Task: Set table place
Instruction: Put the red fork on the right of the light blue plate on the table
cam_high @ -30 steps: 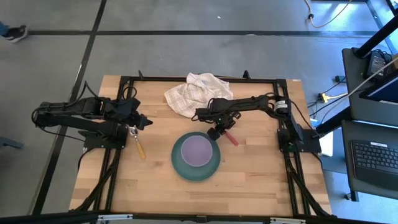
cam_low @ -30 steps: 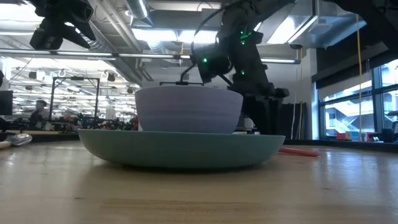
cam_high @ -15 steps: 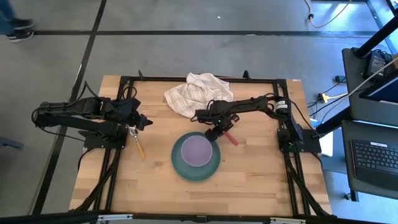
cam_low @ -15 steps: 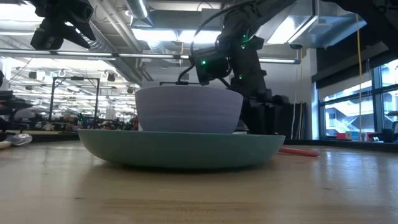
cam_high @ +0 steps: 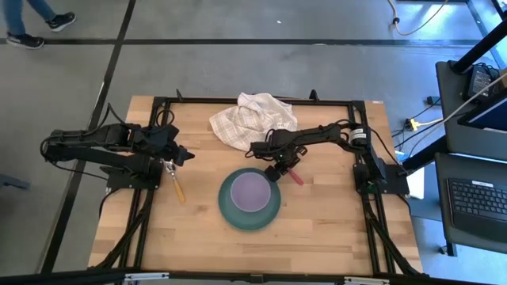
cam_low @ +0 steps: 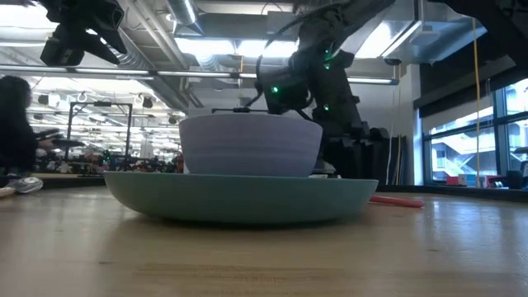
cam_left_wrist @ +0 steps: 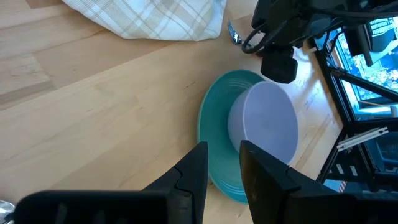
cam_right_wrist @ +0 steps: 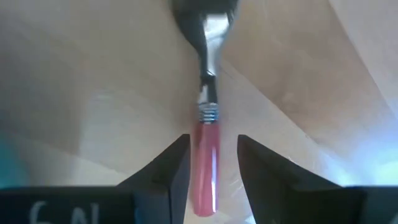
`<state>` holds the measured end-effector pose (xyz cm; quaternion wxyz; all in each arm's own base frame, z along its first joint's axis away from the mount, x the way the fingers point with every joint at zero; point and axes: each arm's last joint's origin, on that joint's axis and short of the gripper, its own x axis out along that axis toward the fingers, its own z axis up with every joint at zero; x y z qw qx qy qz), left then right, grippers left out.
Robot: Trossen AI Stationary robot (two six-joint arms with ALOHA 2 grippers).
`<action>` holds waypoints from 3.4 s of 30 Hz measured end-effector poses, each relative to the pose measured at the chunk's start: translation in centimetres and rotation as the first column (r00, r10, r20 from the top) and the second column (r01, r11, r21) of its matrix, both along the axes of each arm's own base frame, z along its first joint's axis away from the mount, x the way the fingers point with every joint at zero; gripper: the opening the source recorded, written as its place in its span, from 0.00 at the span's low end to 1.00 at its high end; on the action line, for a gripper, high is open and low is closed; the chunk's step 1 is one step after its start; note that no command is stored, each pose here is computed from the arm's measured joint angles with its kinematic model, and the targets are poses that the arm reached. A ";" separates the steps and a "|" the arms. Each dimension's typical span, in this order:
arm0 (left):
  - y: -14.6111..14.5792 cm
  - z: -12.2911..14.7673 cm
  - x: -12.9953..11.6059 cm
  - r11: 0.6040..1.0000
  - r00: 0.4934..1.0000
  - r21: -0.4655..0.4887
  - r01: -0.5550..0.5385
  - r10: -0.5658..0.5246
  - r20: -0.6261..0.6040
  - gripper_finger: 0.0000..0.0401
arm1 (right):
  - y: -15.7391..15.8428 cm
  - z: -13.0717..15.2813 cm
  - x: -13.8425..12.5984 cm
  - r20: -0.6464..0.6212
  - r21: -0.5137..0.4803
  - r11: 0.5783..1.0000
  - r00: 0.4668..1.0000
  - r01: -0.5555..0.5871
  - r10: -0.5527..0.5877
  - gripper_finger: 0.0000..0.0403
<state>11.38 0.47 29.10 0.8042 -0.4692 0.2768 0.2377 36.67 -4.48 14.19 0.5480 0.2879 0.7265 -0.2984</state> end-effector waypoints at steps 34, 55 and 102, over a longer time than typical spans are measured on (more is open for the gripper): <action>0.0 0.0 0.0 1.000 1.000 0.005 0.004 -0.004 0.000 0.22 | 0.2 9.5 -1.8 0.012 -0.064 0.997 0.999 0.032 -0.031 0.12; 0.1 0.0 0.0 0.999 1.000 0.049 0.004 -0.003 -0.005 0.21 | 11.1 13.9 -5.4 0.246 -0.165 0.786 0.797 0.595 -0.552 0.12; -0.3 0.6 0.5 0.882 0.923 0.293 0.370 -0.385 -0.008 0.21 | 13.5 1.9 -5.1 0.183 0.031 0.740 0.724 0.672 -0.665 0.12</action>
